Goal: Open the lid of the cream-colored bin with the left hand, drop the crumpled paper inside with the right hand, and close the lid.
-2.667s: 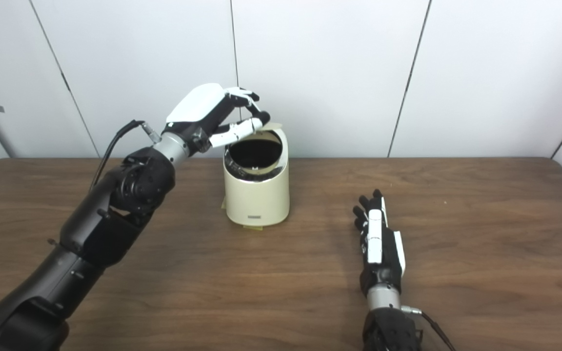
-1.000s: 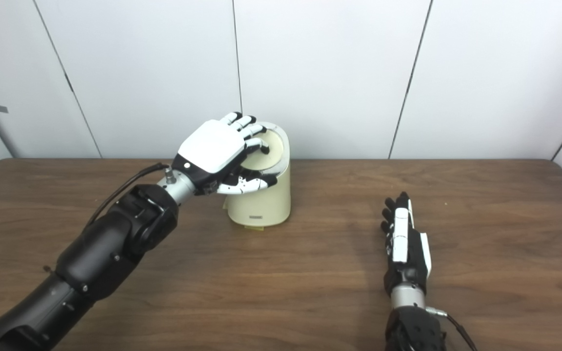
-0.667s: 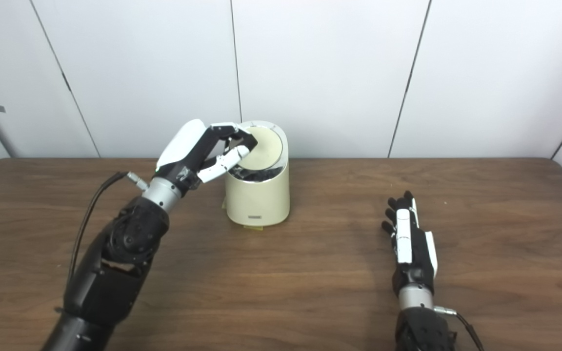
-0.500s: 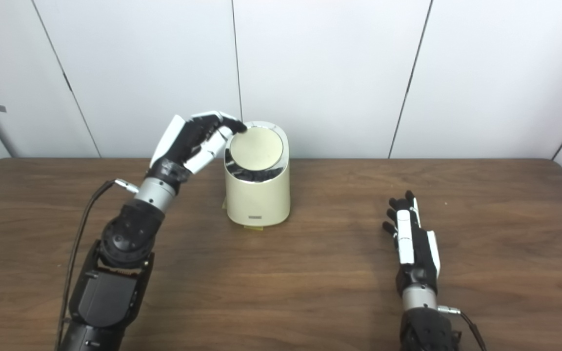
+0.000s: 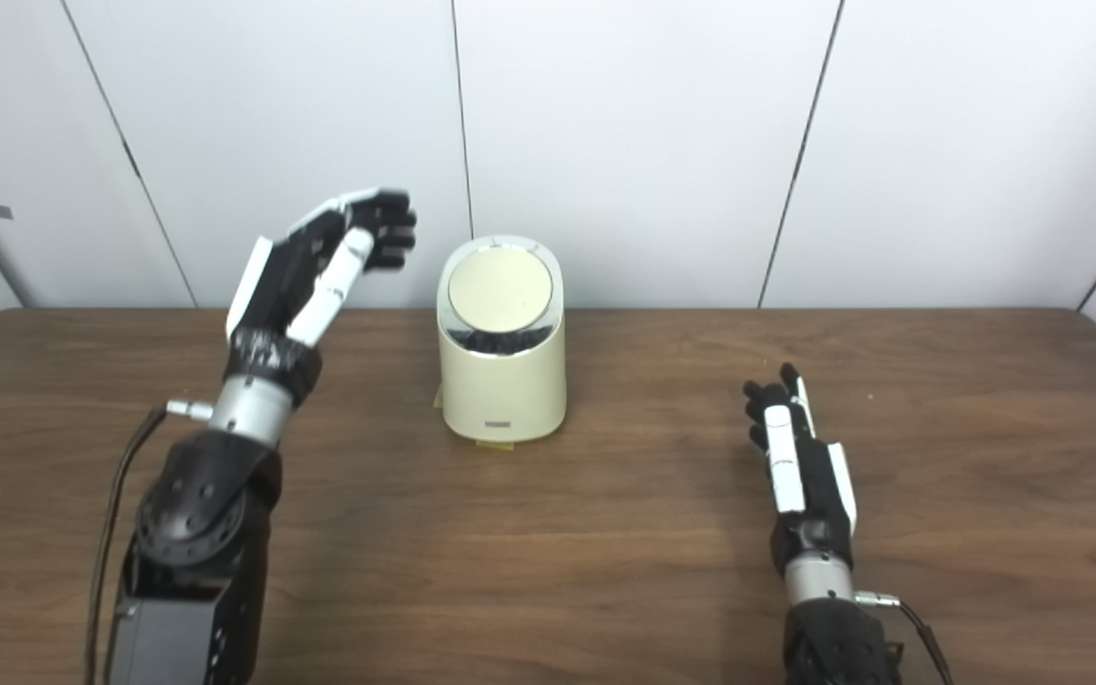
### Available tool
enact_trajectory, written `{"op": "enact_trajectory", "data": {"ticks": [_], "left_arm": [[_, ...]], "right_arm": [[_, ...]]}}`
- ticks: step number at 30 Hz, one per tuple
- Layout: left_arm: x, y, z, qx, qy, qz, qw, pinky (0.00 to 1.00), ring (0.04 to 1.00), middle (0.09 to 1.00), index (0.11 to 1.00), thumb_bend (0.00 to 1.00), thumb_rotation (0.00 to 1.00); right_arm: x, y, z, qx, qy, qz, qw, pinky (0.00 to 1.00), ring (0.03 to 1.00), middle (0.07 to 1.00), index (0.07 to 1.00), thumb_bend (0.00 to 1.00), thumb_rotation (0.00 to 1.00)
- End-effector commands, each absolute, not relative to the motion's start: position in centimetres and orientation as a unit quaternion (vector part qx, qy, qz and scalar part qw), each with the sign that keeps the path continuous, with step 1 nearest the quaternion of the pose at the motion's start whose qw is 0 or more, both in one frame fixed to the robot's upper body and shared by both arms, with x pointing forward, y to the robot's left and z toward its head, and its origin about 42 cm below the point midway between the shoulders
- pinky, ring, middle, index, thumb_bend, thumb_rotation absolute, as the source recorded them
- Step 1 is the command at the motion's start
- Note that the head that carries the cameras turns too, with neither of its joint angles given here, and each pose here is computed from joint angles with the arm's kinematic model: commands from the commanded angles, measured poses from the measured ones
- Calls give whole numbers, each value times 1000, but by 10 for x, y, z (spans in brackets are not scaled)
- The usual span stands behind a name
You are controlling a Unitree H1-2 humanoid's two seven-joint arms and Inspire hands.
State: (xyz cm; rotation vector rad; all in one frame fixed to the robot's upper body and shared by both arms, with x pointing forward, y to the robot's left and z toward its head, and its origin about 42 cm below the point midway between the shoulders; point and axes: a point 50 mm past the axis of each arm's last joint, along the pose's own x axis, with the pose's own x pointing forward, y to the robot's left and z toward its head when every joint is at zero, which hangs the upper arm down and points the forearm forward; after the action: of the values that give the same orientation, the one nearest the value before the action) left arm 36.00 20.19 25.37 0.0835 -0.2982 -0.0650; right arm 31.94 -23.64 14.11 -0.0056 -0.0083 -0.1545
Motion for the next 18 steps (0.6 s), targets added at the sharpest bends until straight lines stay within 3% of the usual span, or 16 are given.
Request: {"op": "enact_trajectory", "data": {"ticks": [1, 6, 14, 18], "left_arm": [[352, 202, 272, 25, -182, -23, 983, 745, 742, 748, 774, 379, 690], [325, 211, 244, 5, -147, 0, 989, 802, 802, 809, 838, 337, 776], [281, 225, 199, -28, -85, 8, 996, 897, 888, 894, 928, 362, 912], [265, 227, 181, -31, -63, 11, 997, 980, 959, 959, 959, 389, 978]], "right_arm": [[327, -229, 170, 7, -55, -58, 997, 889, 893, 873, 953, 575, 959], [322, -218, 184, 4, -78, -31, 996, 860, 875, 867, 938, 573, 966], [307, -205, 190, -3, -99, 4, 995, 935, 913, 908, 951, 503, 979], [300, -203, 186, -15, -96, 5, 995, 925, 926, 922, 956, 482, 982]]}}
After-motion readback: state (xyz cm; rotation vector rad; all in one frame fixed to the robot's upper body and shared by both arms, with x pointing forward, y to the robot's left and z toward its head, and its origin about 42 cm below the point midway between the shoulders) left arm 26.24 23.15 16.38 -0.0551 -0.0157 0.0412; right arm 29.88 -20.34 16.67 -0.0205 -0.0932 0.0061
